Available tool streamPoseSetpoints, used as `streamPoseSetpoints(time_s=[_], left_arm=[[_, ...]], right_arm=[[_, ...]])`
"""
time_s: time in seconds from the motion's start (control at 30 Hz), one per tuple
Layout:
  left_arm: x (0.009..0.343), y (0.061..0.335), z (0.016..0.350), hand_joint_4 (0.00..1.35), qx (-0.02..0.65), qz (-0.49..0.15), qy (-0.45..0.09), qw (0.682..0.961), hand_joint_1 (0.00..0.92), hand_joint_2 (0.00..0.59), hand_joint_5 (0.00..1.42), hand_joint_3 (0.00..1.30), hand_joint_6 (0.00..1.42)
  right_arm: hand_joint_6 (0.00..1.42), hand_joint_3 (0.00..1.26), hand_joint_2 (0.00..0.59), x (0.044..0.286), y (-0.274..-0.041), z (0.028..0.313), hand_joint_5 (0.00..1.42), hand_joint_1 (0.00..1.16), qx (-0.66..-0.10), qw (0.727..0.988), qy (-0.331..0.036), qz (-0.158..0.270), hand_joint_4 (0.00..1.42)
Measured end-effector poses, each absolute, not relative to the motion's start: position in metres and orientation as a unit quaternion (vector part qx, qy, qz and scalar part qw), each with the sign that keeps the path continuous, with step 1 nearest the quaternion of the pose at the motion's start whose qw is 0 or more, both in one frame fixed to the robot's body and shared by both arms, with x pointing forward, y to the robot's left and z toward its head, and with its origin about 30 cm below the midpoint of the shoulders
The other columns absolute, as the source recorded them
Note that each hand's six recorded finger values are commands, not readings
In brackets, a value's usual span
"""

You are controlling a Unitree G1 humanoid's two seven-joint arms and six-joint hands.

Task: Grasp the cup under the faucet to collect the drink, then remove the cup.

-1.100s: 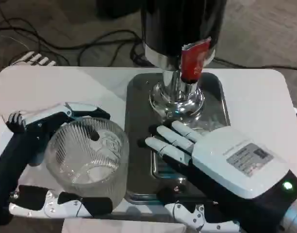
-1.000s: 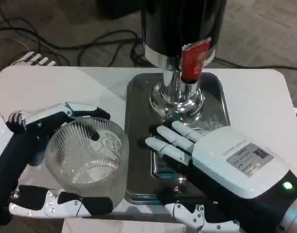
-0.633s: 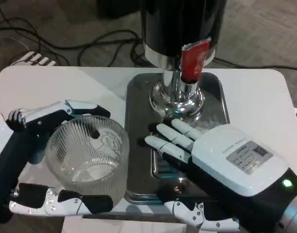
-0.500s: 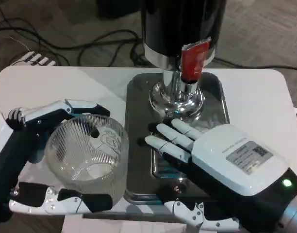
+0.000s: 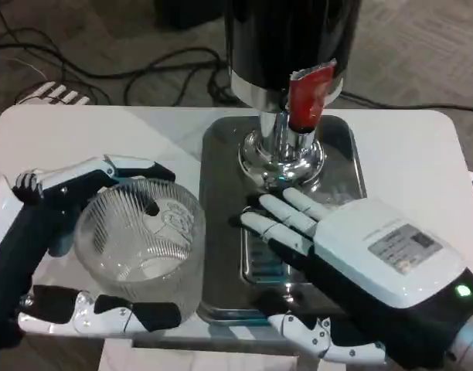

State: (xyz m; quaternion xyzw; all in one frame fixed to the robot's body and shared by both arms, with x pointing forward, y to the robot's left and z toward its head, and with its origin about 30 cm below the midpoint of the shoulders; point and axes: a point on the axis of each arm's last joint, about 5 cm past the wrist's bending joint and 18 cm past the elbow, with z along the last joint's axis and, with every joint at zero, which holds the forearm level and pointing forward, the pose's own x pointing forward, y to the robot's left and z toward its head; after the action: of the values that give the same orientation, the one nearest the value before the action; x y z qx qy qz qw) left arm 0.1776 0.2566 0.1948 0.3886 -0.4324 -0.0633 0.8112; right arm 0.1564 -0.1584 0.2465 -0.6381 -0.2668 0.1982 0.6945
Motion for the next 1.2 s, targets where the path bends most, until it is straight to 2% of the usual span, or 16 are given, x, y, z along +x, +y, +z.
streamPoseSetpoints(time_s=[0.3, 0.5, 0.63, 0.8, 1.2], left_arm=[[0.187, 0.249, 0.193, 1.11, 0.385, -0.071, -0.432, 0.812, 0.644, 0.0, 1.22, 0.94, 1.42], [0.19, 0.243, 0.192, 1.11, 0.378, -0.078, -0.435, 0.813, 0.644, 0.0, 1.22, 0.94, 1.42], [0.192, 0.24, 0.191, 1.12, 0.375, -0.08, -0.433, 0.815, 0.643, 0.0, 1.23, 0.94, 1.42], [0.194, 0.236, 0.189, 1.13, 0.377, -0.08, -0.429, 0.817, 0.64, 0.0, 1.23, 0.94, 1.42], [0.197, 0.226, 0.184, 1.14, 0.373, -0.085, -0.421, 0.823, 0.632, 0.0, 1.24, 0.95, 1.42]], right_arm=[[0.19, 0.08, 0.506, 0.152, -0.163, 0.242, 0.0, 0.19, -0.638, 0.711, -0.238, 0.174, 0.0], [0.22, 0.1, 0.482, 0.146, -0.165, 0.241, 0.0, 0.2, -0.632, 0.723, -0.231, 0.157, 0.0], [0.24, 0.1, 0.468, 0.143, -0.177, 0.239, 0.0, 0.21, -0.627, 0.739, -0.204, 0.138, 0.0], [0.28, 0.14, 0.466, 0.136, -0.191, 0.241, 0.03, 0.21, -0.615, 0.756, -0.197, 0.111, 0.05], [0.33, 0.17, 0.456, 0.129, -0.21, 0.237, 0.06, 0.2, -0.589, 0.783, -0.182, 0.083, 0.1]])
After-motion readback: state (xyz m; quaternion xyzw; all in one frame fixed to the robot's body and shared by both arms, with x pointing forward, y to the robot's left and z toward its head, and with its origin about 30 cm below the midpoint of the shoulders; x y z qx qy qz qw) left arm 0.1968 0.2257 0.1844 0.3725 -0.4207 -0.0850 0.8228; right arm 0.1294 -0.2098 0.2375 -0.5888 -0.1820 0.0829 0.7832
